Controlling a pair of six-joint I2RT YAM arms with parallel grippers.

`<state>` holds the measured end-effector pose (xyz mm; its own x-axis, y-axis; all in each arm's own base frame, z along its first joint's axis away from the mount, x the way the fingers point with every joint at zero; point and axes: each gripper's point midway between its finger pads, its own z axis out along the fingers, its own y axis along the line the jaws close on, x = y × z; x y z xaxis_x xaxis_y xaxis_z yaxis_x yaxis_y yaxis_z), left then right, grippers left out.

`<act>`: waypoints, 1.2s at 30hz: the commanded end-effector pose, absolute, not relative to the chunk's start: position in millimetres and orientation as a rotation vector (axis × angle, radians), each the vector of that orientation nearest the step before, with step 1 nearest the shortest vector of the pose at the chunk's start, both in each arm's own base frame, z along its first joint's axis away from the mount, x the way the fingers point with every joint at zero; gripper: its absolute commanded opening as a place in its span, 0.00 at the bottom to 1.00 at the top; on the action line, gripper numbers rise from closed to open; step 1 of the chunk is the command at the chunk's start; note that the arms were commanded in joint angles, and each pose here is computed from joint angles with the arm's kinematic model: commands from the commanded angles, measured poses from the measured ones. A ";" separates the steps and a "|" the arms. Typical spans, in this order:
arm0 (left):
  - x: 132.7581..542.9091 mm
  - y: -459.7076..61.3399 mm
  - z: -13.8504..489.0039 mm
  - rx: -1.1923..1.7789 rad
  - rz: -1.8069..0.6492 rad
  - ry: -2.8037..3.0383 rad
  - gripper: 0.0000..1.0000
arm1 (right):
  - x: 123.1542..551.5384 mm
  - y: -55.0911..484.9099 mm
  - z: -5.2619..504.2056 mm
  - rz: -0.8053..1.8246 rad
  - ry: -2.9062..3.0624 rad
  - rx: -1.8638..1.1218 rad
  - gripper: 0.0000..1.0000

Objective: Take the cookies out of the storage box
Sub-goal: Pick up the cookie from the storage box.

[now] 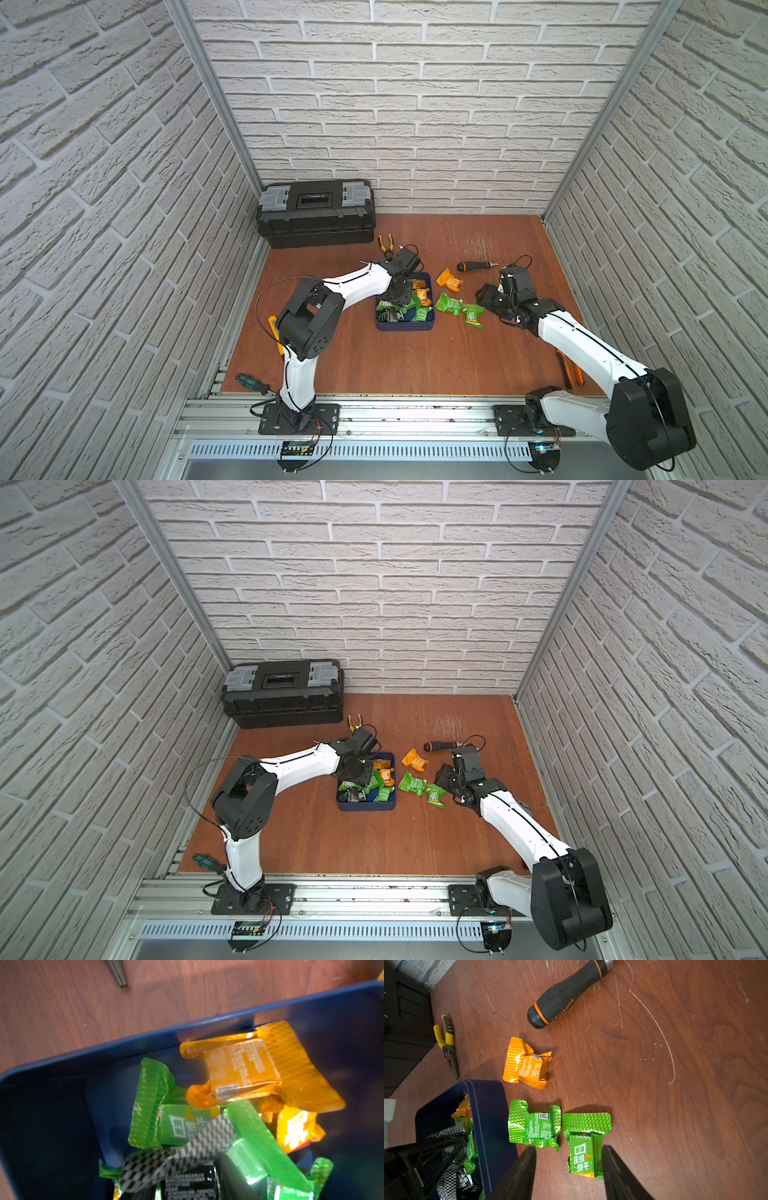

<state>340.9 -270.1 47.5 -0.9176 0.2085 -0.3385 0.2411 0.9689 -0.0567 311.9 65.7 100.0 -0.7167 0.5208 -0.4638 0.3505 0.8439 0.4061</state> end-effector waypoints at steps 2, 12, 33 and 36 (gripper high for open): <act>340.5 -268.8 35.7 0.325 -0.141 2.805 0.49 | 316.4 67.2 103.6 0.406 2.414 0.628 0.56; 337.8 -267.1 27.5 0.358 -0.112 2.829 0.52 | 322.4 69.6 108.0 0.418 2.403 0.618 0.55; 345.6 -263.6 56.2 0.410 -0.089 2.747 0.30 | 316.8 66.8 110.7 0.408 2.397 0.618 0.49; 345.9 -263.9 67.6 0.395 -0.119 2.713 0.30 | 316.4 67.0 109.3 0.409 2.402 0.617 0.49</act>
<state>343.9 -268.8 47.2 -0.9013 0.2602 -0.3463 0.2883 0.9570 -0.0313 313.0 66.4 99.6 -0.7168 0.5205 -0.4639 0.3484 0.8437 0.4083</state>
